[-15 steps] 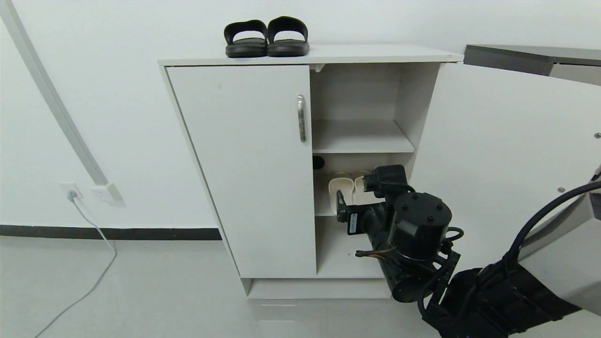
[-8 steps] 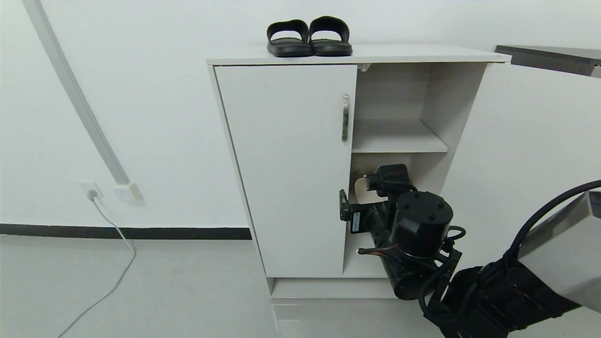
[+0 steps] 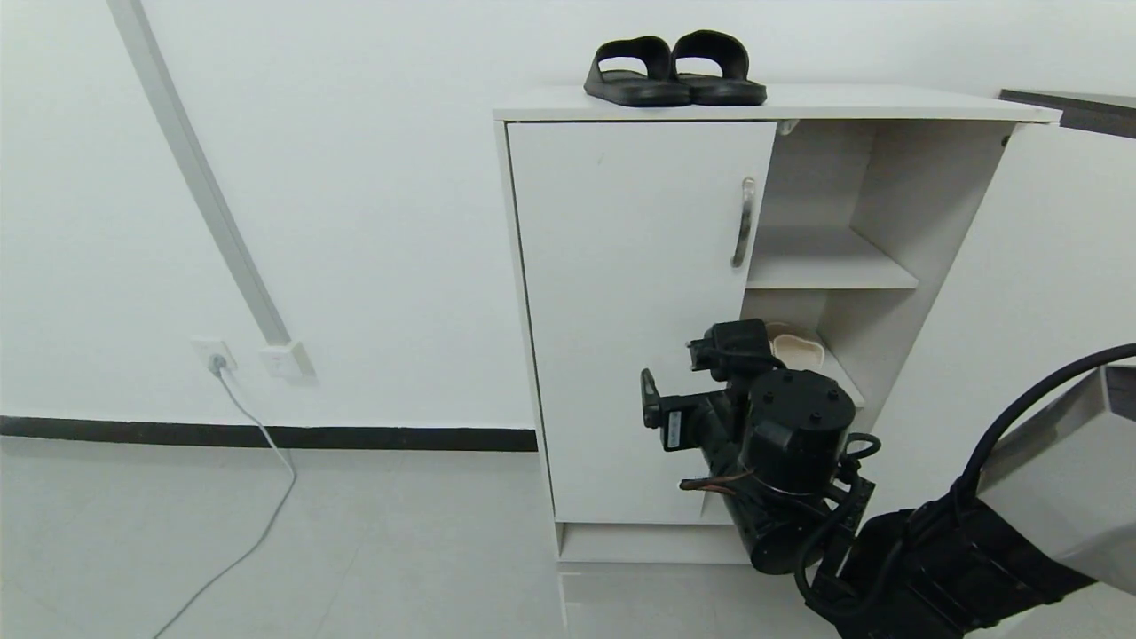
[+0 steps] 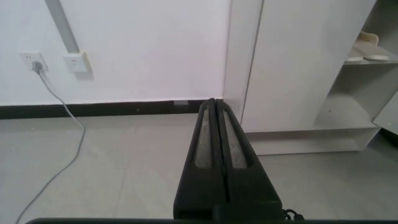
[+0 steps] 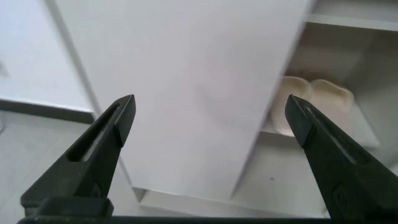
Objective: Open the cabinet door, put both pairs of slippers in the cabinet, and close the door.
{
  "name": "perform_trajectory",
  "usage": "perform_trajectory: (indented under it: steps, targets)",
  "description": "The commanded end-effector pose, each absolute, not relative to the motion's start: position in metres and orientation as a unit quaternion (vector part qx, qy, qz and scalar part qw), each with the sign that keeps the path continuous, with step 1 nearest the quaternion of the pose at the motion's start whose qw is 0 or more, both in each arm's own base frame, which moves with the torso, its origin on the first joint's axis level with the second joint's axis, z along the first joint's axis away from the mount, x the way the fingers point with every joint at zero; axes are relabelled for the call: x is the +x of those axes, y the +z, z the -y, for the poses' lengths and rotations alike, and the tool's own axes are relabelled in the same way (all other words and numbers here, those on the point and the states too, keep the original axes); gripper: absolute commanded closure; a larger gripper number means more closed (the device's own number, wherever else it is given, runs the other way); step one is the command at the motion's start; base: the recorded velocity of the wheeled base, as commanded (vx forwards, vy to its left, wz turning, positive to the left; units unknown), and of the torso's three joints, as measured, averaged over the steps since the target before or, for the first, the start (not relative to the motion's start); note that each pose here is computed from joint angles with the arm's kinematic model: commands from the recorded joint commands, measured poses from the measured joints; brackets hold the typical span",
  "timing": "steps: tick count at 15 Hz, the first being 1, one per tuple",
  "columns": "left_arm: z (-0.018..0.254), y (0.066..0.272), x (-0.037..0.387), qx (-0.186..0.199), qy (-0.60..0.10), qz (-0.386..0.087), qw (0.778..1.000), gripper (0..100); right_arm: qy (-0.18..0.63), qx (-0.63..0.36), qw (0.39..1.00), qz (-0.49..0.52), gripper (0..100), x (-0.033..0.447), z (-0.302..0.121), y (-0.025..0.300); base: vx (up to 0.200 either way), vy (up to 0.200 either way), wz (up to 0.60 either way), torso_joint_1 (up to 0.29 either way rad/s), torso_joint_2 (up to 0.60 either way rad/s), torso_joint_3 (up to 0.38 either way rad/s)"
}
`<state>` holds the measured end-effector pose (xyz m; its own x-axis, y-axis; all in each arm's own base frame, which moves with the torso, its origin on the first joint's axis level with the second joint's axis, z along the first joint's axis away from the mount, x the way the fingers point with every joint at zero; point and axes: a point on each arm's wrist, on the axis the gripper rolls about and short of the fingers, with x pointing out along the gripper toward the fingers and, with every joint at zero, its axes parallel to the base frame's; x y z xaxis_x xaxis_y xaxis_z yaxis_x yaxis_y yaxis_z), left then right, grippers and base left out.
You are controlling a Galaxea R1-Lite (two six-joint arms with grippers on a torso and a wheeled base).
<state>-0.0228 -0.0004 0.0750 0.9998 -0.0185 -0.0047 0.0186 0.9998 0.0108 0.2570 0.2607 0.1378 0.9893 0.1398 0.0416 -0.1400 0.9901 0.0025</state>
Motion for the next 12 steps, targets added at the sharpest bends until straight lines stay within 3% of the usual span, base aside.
perform_trajectory:
  steps: [1,12]
  targets:
    - [0.0004,0.075,-0.0228,0.005,-0.009,-0.002,1.0,100,0.063,-0.013,0.998,0.019,0,0.2608,-0.2572,0.1342,0.0,0.0,0.0,0.0,0.0,0.0]
    - [0.0004,0.075,-0.0228,0.006,-0.01,-0.002,1.0,100,0.062,-0.018,0.998,0.02,0,0.2606,-0.2547,0.132,0.0,0.0,0.0,0.0,0.0,0.0]
